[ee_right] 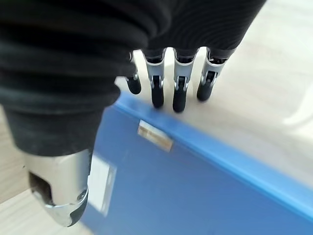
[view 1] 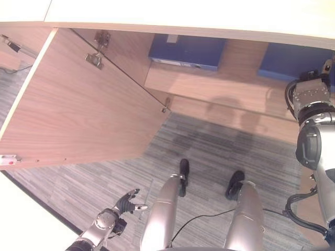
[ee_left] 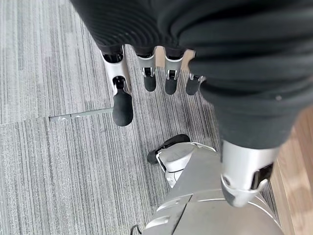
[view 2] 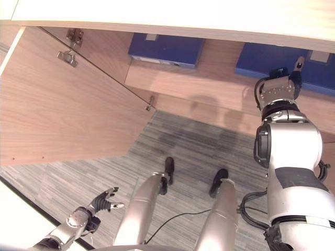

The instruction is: Put the empty folder in the office cabinet

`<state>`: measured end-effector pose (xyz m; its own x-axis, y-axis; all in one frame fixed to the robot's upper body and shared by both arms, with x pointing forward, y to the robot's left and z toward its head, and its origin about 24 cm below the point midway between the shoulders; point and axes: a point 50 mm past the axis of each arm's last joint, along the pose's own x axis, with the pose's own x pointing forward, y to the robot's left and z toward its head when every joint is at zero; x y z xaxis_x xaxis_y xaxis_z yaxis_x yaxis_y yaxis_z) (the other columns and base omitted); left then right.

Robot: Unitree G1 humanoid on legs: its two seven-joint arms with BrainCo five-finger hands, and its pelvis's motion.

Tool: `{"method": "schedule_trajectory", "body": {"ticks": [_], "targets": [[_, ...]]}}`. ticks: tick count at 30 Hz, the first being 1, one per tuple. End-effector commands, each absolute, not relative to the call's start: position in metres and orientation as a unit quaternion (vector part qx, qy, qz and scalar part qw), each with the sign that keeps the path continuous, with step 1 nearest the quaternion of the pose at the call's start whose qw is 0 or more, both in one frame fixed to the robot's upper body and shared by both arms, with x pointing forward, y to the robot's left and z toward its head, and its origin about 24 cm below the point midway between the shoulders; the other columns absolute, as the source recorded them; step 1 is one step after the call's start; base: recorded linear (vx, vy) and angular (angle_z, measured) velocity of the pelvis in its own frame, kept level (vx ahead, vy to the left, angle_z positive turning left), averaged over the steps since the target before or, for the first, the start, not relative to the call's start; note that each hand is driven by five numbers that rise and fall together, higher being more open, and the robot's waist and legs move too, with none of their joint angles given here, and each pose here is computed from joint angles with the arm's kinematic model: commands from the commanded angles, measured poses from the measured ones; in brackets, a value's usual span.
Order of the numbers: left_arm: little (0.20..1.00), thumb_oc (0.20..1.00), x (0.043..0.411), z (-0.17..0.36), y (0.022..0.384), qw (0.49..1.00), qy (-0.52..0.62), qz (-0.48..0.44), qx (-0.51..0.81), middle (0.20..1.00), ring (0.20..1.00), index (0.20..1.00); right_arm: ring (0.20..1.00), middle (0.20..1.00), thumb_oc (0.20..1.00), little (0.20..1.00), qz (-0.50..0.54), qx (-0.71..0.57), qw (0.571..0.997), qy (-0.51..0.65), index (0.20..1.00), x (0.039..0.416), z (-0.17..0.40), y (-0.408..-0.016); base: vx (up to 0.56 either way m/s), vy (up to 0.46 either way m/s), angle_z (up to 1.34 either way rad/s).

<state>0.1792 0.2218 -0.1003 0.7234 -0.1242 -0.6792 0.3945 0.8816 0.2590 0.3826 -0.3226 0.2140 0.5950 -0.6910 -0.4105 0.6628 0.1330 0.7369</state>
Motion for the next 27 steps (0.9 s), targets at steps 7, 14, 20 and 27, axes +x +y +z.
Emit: {"method": "schedule_trajectory", "body": {"ticks": [7,14,20,27], "targets": [[1.000,1.000,0.188,-0.094,0.241,0.909,0.341,-0.110,0.214,1.000,1.000,1.000,1.000,1.000,1.000,1.000,-0.435,0.444,0.782,-0.036,1.000,0.383,0.227,-0.327,0.00,0.000,0.00],[1.000,1.000,0.186,-0.096,0.237,0.912,0.342,-0.109,0.197,1.000,1.000,1.000,1.000,1.000,1.000,1.000,-0.441,0.400,0.803,-0.034,1.000,0.377,0.225,-0.339,0.01,-0.003,0.02],[1.000,1.000,0.186,-0.096,0.236,0.913,0.343,-0.108,0.190,1.000,1.000,1.000,1.000,1.000,1.000,1.000,-0.442,0.388,0.808,-0.029,1.000,0.375,0.220,-0.342,0.00,-0.002,0.01],[1.000,1.000,0.184,-0.095,0.242,0.914,0.344,-0.101,0.187,1.000,1.000,1.000,1.000,1.000,1.000,1.000,-0.415,0.335,0.842,-0.079,1.000,0.373,0.257,-0.350,0.00,0.000,0.00]]}}
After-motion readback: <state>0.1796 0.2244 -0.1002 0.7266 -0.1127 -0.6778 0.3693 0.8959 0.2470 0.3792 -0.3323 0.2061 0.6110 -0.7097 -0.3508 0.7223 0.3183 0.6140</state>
